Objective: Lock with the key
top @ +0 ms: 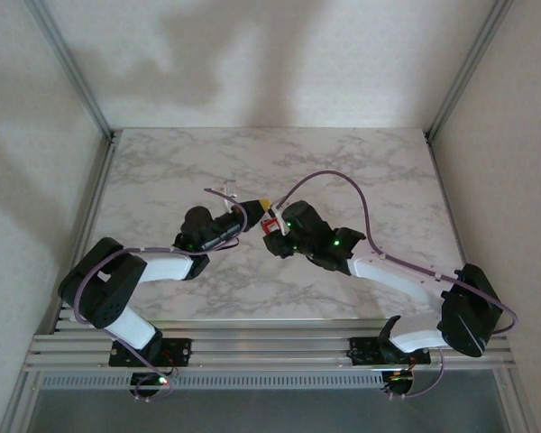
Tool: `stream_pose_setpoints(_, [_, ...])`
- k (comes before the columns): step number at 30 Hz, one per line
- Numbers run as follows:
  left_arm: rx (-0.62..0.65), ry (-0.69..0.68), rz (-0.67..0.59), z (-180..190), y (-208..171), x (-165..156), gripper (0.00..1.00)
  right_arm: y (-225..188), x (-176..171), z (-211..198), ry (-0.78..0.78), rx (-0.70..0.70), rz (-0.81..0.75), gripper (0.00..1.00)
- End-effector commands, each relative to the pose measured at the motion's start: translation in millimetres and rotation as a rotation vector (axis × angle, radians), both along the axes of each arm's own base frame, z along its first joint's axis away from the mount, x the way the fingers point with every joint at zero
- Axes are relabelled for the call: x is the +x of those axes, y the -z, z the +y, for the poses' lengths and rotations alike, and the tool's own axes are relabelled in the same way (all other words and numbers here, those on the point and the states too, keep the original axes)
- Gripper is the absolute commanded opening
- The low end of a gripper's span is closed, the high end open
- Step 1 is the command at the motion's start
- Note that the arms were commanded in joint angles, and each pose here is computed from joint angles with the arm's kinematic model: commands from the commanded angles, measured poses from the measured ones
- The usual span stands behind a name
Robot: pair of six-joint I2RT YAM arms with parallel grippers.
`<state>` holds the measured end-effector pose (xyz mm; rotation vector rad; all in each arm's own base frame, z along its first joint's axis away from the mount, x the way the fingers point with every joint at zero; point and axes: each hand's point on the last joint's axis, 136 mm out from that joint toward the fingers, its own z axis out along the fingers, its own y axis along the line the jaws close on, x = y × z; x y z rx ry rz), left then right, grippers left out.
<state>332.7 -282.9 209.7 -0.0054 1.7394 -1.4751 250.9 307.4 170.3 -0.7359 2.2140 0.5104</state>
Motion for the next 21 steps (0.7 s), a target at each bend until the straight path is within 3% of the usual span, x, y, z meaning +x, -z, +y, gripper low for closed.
stream_pose_setpoints(1, [0.084, 0.142, 0.041, -18, 28, -29, 0.12, -82, 38, 1, 0.117, 0.249, -0.186, 0.00])
stream_pose_setpoints(12, [0.100, 0.089, 0.019, -8, 23, -27, 0.31, -67, 36, -2, 0.110, 0.199, -0.167, 0.00])
stream_pose_setpoints(17, [0.058, -0.006, -0.047, 19, -1, -30, 0.61, -58, 32, -3, 0.090, 0.170, -0.158, 0.00])
stream_pose_setpoints(21, [0.032, -0.081, -0.093, 39, -19, -33, 0.77, -49, 31, -5, 0.082, 0.147, -0.157, 0.00])
